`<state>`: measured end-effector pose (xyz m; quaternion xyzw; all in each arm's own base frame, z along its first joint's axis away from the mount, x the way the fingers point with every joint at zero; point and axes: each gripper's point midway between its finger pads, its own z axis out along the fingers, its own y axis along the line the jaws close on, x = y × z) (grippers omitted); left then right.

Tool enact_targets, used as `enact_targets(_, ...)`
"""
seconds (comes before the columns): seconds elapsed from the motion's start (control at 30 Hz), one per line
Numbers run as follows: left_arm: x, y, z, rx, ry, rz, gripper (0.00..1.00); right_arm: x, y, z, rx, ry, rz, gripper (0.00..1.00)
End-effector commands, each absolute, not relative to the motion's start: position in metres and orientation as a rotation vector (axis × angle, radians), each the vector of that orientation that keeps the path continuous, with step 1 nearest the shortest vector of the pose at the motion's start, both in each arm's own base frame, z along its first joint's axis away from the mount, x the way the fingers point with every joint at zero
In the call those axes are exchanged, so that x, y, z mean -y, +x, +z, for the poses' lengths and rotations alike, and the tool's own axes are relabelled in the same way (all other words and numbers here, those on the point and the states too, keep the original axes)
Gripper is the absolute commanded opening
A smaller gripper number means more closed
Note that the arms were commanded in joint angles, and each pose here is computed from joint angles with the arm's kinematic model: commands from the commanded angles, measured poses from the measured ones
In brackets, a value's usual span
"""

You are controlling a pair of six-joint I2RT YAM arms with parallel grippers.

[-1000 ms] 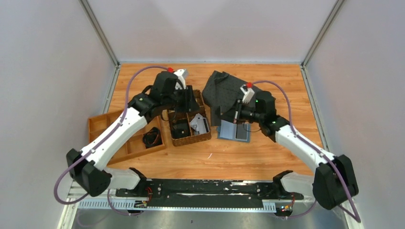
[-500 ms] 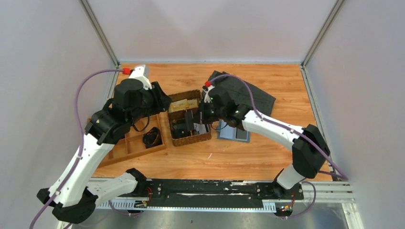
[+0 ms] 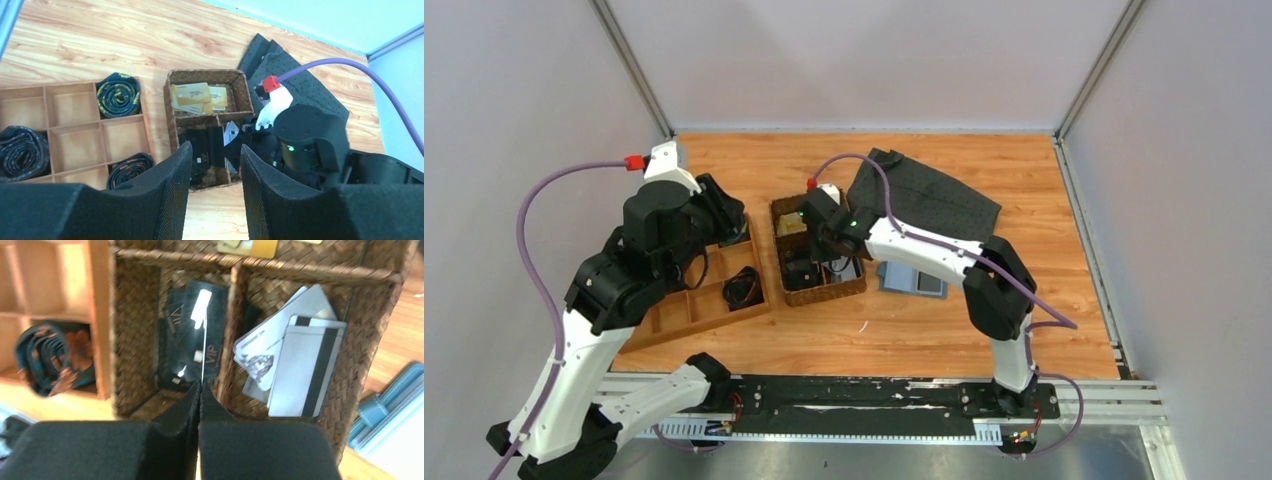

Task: Take the credit cards out of the card holder
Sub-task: Place the credit card in the storage box.

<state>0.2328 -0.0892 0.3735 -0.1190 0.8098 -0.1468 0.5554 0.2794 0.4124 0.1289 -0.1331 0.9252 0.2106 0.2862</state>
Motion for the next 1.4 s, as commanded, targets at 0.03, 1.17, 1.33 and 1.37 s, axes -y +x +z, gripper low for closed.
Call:
enact_targets(0.03, 0.076, 0.233, 0.367, -1.916, -0.329, -0.275, 0.43, -0.395, 0.289, 0.11, -2.461, -0.42, 0.174, 0.0)
enact_targets(1.17, 0.077, 0.238, 0.367, -1.924, -0.306, -0.25, 0.43, -0.456, 0.271, 0.092, -2.473, -0.603, 0.224, 0.35)
enact_targets(1.33, 0.079, 0.24, 0.363, -1.936, -0.307, -0.245, 0.43, -0.458, 0.264, 0.126, -2.461, -0.593, 0.36, 0.41)
enact_targets(1.37, 0.079, 0.241, 0.362, -1.939, -0.308, -0.243, 0.43, -0.456, 0.264, 0.137, -2.444, -0.585, 0.384, 0.43)
